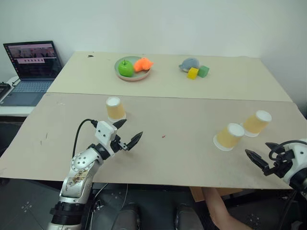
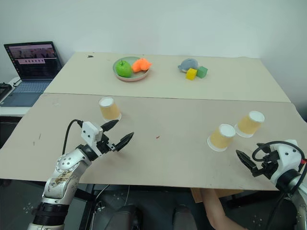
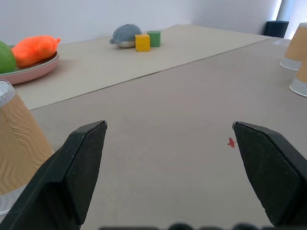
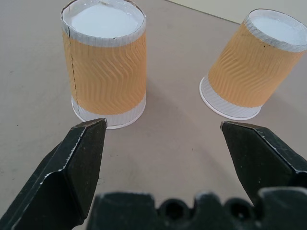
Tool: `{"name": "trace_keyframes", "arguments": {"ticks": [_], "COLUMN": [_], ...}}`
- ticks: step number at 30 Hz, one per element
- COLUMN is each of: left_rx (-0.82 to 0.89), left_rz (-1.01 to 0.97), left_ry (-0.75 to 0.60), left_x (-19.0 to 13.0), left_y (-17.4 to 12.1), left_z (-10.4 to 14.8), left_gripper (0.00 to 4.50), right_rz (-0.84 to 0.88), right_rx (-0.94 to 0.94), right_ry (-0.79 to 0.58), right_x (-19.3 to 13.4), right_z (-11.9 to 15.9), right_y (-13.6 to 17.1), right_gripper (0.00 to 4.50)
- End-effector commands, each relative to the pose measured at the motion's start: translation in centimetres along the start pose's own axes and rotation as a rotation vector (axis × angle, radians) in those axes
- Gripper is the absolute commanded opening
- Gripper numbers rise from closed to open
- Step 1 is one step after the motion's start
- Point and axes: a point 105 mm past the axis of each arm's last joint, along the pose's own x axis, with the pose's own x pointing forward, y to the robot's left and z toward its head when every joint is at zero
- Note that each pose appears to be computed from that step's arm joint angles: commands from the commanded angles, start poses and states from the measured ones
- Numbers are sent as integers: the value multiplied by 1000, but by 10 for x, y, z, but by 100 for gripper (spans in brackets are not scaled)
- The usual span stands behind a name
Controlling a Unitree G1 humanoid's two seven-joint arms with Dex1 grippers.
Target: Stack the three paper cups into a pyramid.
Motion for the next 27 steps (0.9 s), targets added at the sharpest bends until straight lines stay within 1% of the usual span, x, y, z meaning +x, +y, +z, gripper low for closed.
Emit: {"name": "trace_keyframes", "arguments": {"ticks": [1,4,5,8,10,15,20,23,27], "left_rx": [56,92,100,138,150,176,221,249,222], "left_rz": [-110,-340,-373,-562,-624,-700,-718,-731,-676], "left_ry": [-44,-8,-8,13,9,-44,-56,-51,-63], "left_x": [6,10,12,16,23,39,51,53,60], "left_y": [-10,-31,-33,-45,-47,-55,-69,-77,-80], "left_z": [16,23,25,36,47,62,57,52,50], "left_gripper": [448,448,448,448,448,448,448,448,448], "right_rz": [-19,-12,-8,37,74,126,144,143,162], "right_rx": [-50,-79,-86,-141,-172,-265,-287,-300,-292], "right_ry": [-48,-44,-42,-17,-7,19,-8,-40,-62], "right_x": [-5,-8,-8,-9,-9,-2,9,15,23], "right_z": [16,21,23,28,33,39,50,59,63], "right_y": [-7,-9,-9,-5,-1,6,6,6,10], "right_gripper": [447,447,447,447,447,447,447,447,447]}}
